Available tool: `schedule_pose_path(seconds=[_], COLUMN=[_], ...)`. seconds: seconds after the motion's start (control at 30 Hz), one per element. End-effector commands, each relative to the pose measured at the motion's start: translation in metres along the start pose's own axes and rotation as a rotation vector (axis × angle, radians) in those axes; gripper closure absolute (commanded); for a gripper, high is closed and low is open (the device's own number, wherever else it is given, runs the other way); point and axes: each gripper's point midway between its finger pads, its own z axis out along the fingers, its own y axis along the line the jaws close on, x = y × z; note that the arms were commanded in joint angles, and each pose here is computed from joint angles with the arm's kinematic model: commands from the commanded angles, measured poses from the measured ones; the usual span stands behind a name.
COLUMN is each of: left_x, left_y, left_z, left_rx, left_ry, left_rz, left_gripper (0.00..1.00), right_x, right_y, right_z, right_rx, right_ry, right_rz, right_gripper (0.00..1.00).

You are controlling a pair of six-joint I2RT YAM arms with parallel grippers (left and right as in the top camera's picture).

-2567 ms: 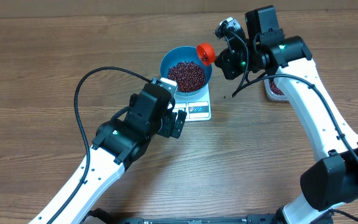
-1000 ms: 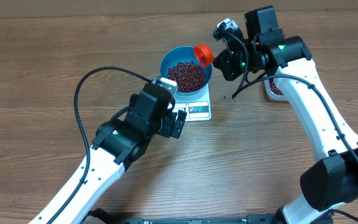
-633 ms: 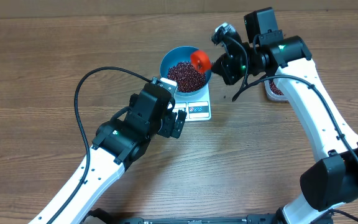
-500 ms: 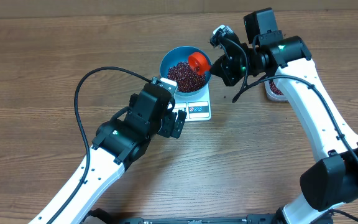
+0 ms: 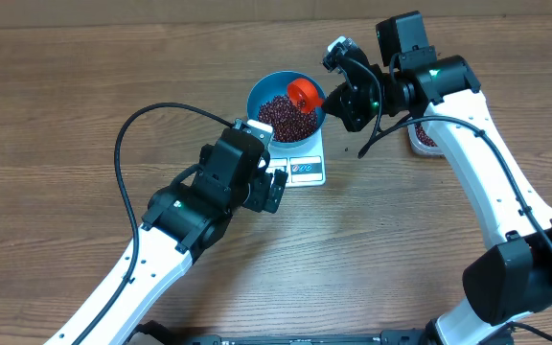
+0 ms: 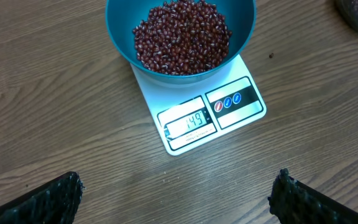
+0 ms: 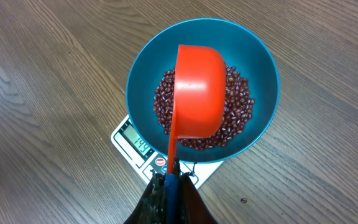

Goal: Scoop item into bowl and weigh 150g on scale
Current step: 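Hold the red scoop tilted over the blue bowl, trickling beans slowly, then carry the red scoop right from the bowl to the bean tub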

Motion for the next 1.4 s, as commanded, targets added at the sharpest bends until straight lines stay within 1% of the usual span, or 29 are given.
schedule_pose_path(seconds=[0.0, 0.1, 0.27, 0.37, 0.57, 0.73, 1.0, 1.2, 1.37], left_x=[0.002, 0.002, 0.002, 0.002, 0.002, 0.002, 0.002, 0.002, 0.002], left_y=[0.000, 0.000, 0.000, 0.000, 0.000, 0.000, 0.000, 0.000, 0.000], left_z=[0.001, 0.001, 0.001, 0.001, 0.001, 0.001, 0.001, 0.001, 0.001], left_rx=[0.006, 0.006, 0.006, 0.006, 0.006, 0.006, 0.006, 0.006, 0.006], left_ry=[0.007, 0.007, 0.007, 0.007, 0.007, 0.007, 0.007, 0.007, 0.007], left_rz=[0.013, 0.013, 0.012, 0.012, 0.013, 0.013, 0.013, 0.013, 0.013], left_gripper=[0.00, 0.00, 0.00, 0.00, 0.00, 0.00, 0.00, 0.00, 0.01], right_x=[-0.012, -0.013, -0.010, -0.013, -0.013, -0.013, -0.014, -0.020, -0.022], right_y=[-0.001, -0.012, -0.012, -0.014, -0.014, -0.010, -0.007, 0.002, -0.010], right_z=[-0.008, -0.009, -0.009, -0.009, -0.009, -0.009, -0.009, -0.014, -0.033], right_rx=[0.018, 0.079, 0.080, 0.088, 0.087, 0.066, 0.042, -0.046, -0.024], right_ry=[-0.034, -0.029, -0.017, -0.031, -0.032, -0.038, -0.049, -0.077, -0.119], right_rz=[-0.030, -0.017, -0.053, -0.005, 0.008, 0.106, 0.321, 0.354, 0.373], right_gripper=[0.96, 0.96, 0.96, 0.96, 0.96, 0.96, 0.96, 0.96, 0.96])
